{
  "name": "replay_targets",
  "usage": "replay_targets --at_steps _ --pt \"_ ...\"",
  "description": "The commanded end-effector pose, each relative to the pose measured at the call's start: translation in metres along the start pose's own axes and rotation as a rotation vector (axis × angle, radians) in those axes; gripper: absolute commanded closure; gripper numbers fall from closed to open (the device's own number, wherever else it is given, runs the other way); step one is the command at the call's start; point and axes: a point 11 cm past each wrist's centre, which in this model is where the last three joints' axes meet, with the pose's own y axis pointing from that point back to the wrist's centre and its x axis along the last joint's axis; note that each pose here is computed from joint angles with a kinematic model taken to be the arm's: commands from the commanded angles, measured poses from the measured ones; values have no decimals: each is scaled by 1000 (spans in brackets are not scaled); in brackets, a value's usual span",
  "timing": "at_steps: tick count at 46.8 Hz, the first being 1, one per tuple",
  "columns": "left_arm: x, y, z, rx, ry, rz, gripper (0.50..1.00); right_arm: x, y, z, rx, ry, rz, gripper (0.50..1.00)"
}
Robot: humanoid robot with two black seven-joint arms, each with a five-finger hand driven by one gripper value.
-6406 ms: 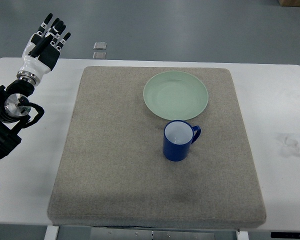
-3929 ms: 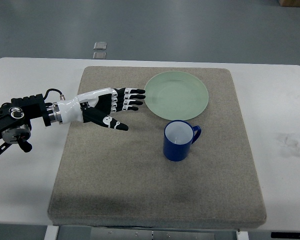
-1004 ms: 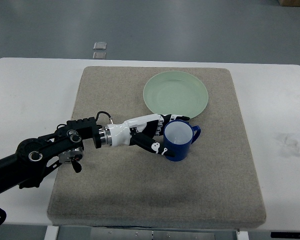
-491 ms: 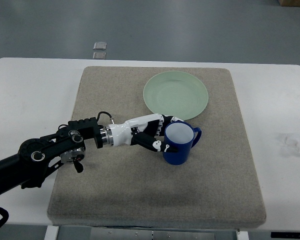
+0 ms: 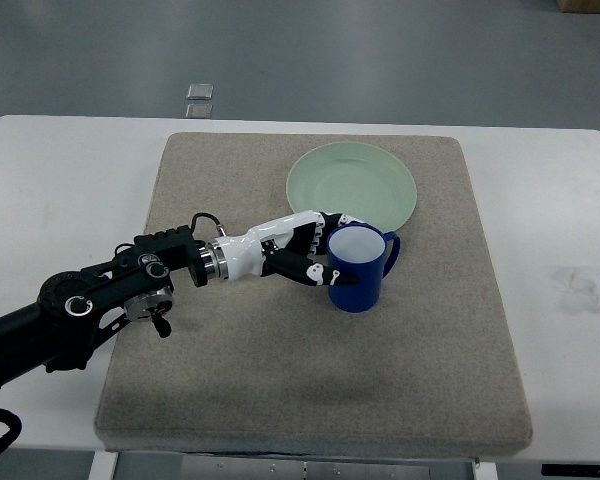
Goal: Place cup left of plate with left hand
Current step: 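Close the left hand fingers to grasp the blue mug, then carry the blue mug with the left hand past the plate, away from it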
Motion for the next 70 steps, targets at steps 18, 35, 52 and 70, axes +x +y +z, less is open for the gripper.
replay_targets --at_steps 18,35,52,70 --pt "3 -2 7 -11 -21 15 748 0 0 0 -1 0 0 568" --pt "29 4 21 -42 -51 134 742 0 0 0 -1 0 0 568" --pt "81 37 42 -75 -105 346 737 0 0 0 -1 0 0 568" --pt "124 91 41 -27 -161 517 729 0 0 0 -1 0 -1 568"
